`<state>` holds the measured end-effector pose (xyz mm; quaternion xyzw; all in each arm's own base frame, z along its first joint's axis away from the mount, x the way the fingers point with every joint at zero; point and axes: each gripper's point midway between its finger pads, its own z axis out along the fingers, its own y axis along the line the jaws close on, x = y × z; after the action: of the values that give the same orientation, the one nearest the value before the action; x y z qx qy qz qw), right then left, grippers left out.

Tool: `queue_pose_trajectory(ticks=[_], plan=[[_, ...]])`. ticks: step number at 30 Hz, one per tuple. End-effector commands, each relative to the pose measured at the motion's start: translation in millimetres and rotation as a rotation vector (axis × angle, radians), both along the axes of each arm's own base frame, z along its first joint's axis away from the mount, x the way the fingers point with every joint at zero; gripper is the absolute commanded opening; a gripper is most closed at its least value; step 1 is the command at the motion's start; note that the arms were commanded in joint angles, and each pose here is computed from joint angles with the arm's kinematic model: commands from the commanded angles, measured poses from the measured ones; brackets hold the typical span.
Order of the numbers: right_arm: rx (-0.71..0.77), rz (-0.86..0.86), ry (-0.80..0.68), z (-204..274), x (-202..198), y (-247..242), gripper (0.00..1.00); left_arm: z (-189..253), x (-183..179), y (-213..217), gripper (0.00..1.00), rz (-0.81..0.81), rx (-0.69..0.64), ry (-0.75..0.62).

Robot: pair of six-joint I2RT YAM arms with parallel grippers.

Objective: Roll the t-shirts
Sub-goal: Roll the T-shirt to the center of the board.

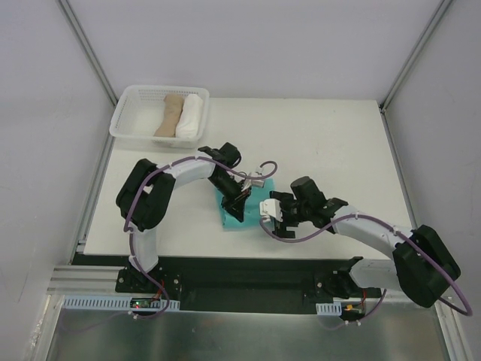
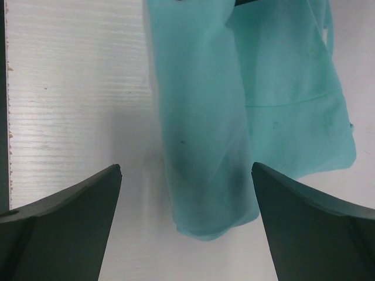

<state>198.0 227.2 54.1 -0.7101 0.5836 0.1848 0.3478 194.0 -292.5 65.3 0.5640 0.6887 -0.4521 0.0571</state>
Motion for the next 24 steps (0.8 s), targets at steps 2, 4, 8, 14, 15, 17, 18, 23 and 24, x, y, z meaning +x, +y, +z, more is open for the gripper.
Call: queue_pose_trajectory(ticks=[2,4,8,14,15,17,18,23,24], plan=[[0.005,0.107,-0.085,5.3,3.3,15.7,0.99,19.6,1.8,-6.0,0.00,0.026,-0.073,0.072],[-0.038,0.102,-0.092,-1.3,6.6,17.6,0.90,23.1,3.6,-6.0,0.00,0.036,-0.096,0.087],[-0.097,0.112,-0.082,-7.7,10.0,21.0,0.67,26.4,4.7,-3.9,0.00,0.052,-0.118,0.110],[-0.174,0.138,-0.014,-12.2,5.0,16.2,0.22,28.9,-0.4,0.0,0.00,0.071,-0.126,0.155],[-0.164,0.138,0.027,-9.9,3.1,13.4,0.17,30.5,-1.9,0.5,0.00,0.074,-0.125,0.162],[-0.189,0.165,0.124,0.5,-9.0,3.9,0.16,31.6,-4.6,3.0,0.00,0.089,-0.106,0.181],[-0.174,0.170,0.156,7.3,-9.3,1.9,0.14,31.0,-8.9,7.3,0.00,0.094,-0.090,0.186],[-0.253,0.241,0.329,32.8,-36.7,-20.2,0.14,24.2,-28.8,24.2,0.00,0.124,-0.015,0.217],[-0.264,0.258,0.352,34.7,-41.7,-22.7,0.14,24.9,-31.1,25.9,0.00,0.131,-0.006,0.223]])
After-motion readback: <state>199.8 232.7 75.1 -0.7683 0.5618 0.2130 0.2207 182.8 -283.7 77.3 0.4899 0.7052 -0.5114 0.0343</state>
